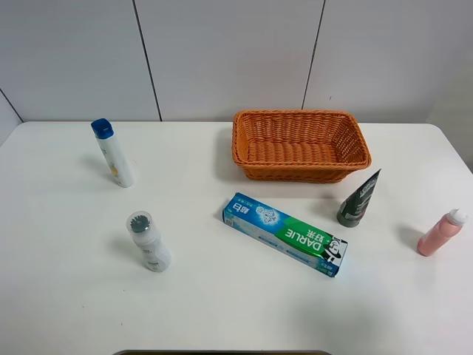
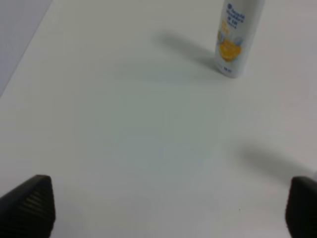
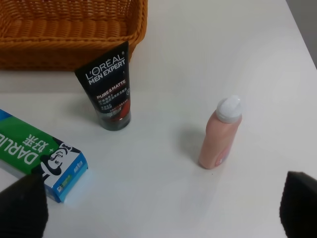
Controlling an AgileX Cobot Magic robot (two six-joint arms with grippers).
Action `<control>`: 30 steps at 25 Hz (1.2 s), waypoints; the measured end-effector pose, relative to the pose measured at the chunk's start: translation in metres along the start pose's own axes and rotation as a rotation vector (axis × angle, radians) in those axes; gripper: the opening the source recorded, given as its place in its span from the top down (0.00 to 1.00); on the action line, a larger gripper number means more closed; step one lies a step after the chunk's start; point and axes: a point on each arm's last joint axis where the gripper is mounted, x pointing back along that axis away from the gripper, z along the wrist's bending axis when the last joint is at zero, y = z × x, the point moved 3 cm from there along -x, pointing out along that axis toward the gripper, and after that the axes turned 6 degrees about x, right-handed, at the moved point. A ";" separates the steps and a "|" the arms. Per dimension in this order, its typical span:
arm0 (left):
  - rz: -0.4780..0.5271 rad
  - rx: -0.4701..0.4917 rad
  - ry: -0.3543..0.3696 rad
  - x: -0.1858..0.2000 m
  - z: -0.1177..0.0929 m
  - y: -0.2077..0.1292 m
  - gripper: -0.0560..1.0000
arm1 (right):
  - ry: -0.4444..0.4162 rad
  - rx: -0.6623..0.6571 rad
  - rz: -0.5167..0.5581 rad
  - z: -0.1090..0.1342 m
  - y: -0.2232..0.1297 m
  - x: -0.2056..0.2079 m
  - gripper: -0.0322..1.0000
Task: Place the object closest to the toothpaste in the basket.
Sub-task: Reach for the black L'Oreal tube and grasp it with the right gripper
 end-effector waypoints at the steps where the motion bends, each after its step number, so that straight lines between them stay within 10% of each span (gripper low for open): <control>1: 0.000 0.000 0.000 0.000 0.000 0.000 0.06 | 0.000 0.000 0.000 0.000 0.000 0.000 0.03; 30: 0.000 0.000 0.001 0.000 0.000 0.000 0.06 | 0.035 -0.079 0.092 0.000 0.026 -0.009 0.03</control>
